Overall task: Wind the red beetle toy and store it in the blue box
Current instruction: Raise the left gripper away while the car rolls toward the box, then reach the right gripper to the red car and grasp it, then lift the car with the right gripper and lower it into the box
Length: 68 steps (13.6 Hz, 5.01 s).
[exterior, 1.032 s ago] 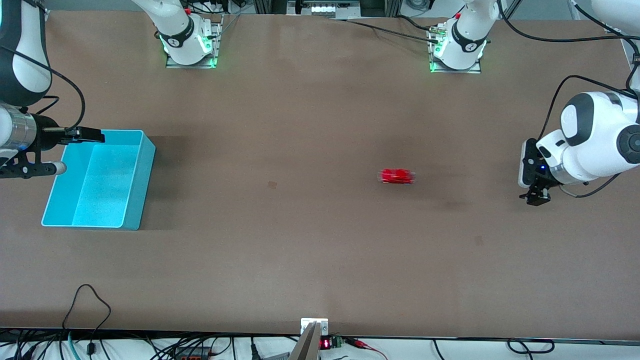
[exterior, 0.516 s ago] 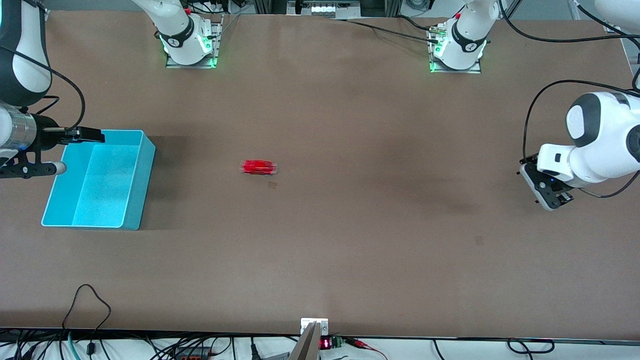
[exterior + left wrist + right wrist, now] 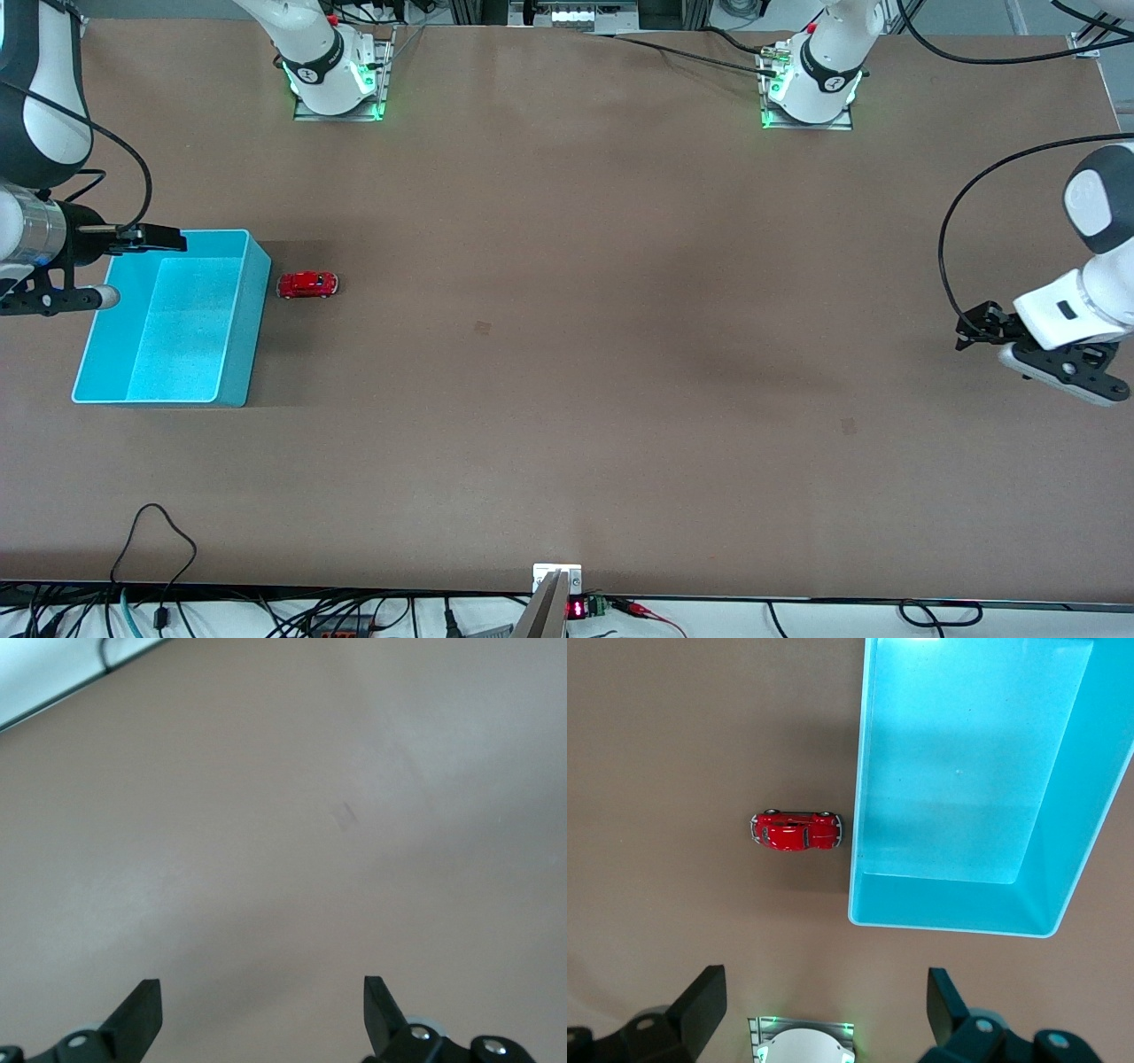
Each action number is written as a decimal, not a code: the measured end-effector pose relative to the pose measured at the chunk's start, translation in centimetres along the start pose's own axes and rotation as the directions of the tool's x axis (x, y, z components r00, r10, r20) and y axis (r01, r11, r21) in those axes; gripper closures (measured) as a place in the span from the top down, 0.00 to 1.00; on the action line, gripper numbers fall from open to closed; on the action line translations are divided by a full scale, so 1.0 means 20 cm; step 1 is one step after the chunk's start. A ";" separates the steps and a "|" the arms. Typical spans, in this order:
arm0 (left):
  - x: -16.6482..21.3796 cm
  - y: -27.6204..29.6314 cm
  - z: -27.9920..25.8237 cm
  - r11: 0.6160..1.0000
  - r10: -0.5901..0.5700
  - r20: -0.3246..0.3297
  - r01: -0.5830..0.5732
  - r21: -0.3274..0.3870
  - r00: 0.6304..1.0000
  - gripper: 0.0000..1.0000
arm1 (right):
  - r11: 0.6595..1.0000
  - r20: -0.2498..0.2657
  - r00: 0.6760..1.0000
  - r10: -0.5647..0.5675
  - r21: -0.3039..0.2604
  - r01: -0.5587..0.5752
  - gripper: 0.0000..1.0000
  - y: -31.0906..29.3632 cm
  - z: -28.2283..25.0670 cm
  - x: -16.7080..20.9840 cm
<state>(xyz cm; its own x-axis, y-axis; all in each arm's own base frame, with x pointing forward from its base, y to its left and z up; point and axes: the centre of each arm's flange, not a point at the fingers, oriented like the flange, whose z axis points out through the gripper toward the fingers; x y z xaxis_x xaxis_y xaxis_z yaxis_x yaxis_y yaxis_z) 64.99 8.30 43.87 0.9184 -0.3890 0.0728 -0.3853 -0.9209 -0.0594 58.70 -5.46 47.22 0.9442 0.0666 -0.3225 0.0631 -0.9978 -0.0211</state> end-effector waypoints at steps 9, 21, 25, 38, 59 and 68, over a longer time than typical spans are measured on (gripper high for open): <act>0.06 0.15 -0.67 0.895 -0.441 0.002 0.441 -0.071 0.897 1.00 | 0.998 0.029 0.998 -0.059 0.035 0.058 1.00 -0.20 0.16 0.10; -0.09 0.34 -0.75 0.872 -0.482 0.078 0.487 -0.060 0.873 1.00 | 0.501 0.001 0.514 -0.858 -0.218 0.838 1.00 -0.52 1.03 -0.06; -0.10 0.34 -0.74 0.870 -0.484 0.075 0.489 -0.060 0.872 1.00 | 0.241 0.025 0.261 -0.965 -0.309 0.920 1.00 -0.43 1.24 -0.12; -0.11 0.35 -0.79 0.872 -0.483 0.070 0.487 -0.060 0.873 1.00 | 0.113 0.023 0.129 -0.991 -0.346 0.931 0.94 -0.41 1.55 -0.11; -0.14 0.37 -0.75 0.883 -0.461 0.142 0.469 -0.026 0.876 1.00 | 0.946 -0.323 0.895 -0.308 -0.204 0.251 0.44 0.23 0.60 0.04; -0.14 0.37 -0.75 0.884 -0.459 0.144 0.467 -0.026 0.877 1.00 | 0.987 -0.166 0.976 0.142 -0.051 -0.153 0.44 0.63 1.11 0.01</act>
<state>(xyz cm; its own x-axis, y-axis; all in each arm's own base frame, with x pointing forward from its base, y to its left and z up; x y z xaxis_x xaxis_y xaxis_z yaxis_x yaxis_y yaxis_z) 58.16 2.11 58.23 0.9950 0.0856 -0.0521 0.0861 -0.9963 0.0074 52.51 -17.99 25.98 0.9840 -0.0770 -0.1606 -0.0653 -0.9949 0.0764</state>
